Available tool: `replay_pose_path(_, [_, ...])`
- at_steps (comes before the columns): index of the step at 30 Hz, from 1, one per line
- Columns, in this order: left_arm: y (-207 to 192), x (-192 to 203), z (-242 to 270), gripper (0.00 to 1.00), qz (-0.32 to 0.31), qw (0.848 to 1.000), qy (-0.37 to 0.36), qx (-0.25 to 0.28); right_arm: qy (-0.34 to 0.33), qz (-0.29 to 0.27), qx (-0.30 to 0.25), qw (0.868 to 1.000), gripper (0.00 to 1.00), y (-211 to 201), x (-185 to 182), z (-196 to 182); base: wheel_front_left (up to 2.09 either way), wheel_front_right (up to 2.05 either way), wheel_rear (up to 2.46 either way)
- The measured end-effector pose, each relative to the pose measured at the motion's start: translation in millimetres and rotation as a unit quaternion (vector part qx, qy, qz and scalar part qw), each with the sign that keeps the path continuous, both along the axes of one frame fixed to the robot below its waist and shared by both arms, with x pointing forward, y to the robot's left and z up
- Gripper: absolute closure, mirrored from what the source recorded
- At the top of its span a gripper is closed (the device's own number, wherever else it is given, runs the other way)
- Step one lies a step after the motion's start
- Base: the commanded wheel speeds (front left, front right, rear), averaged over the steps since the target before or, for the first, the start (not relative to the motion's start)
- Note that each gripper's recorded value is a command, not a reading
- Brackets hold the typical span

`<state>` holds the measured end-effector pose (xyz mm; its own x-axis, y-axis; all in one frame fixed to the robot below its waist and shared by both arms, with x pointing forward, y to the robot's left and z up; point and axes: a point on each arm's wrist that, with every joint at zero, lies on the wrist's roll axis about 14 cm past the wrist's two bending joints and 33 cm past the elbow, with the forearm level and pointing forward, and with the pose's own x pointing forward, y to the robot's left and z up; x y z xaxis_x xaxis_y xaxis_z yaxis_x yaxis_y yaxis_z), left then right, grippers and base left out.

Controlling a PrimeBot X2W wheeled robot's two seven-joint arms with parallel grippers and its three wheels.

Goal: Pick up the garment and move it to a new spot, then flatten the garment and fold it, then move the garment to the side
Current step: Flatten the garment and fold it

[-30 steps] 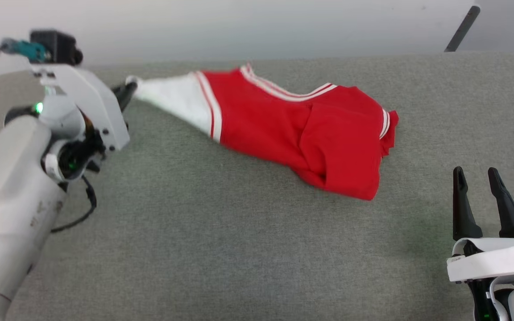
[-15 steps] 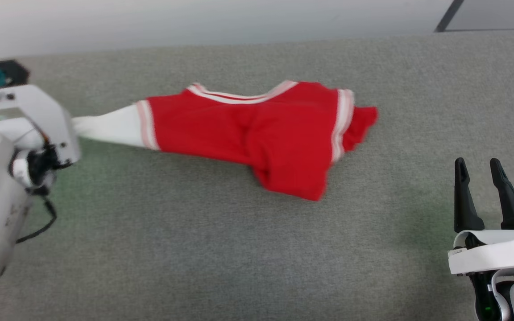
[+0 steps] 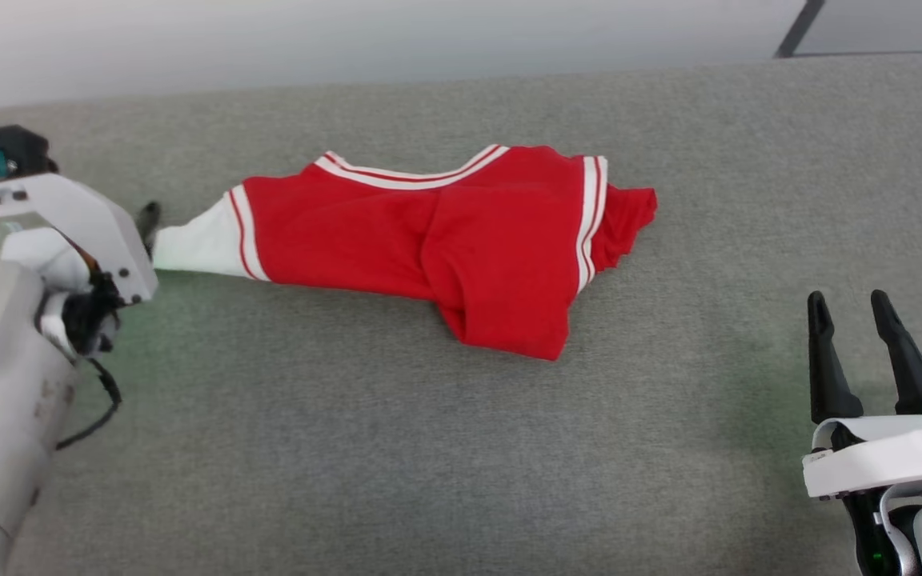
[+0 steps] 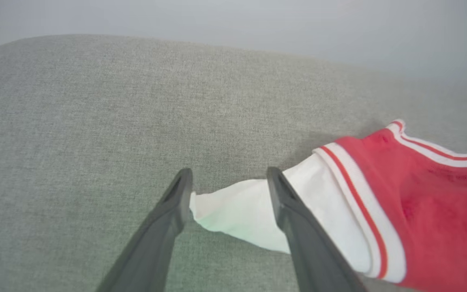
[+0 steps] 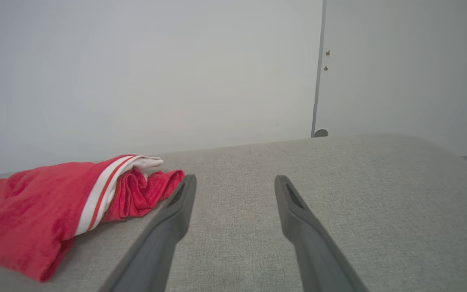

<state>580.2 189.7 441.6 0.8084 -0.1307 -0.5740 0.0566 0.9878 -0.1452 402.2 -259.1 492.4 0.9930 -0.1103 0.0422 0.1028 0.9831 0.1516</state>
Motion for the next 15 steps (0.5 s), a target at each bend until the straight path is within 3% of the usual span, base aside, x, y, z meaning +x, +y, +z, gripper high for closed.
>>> replay_pose_path(9, [-13.4, -32.1, 15.7, 0.0, -0.015, 0.988, -0.14, -0.061, 0.042, 0.073, -0.038, 0.996, 0.0, 18.4, 27.6, -11.1, 0.0, 0.0, 0.0])
replay_pose_path(15, [-7.1, -74.9, 11.2, 0.0, 0.001, 0.982, -0.184, -0.039, 0.086, 0.14, -0.047, 0.985, 0.0, 47.1, 62.1, -9.0, 0.0, 0.0, 0.0])
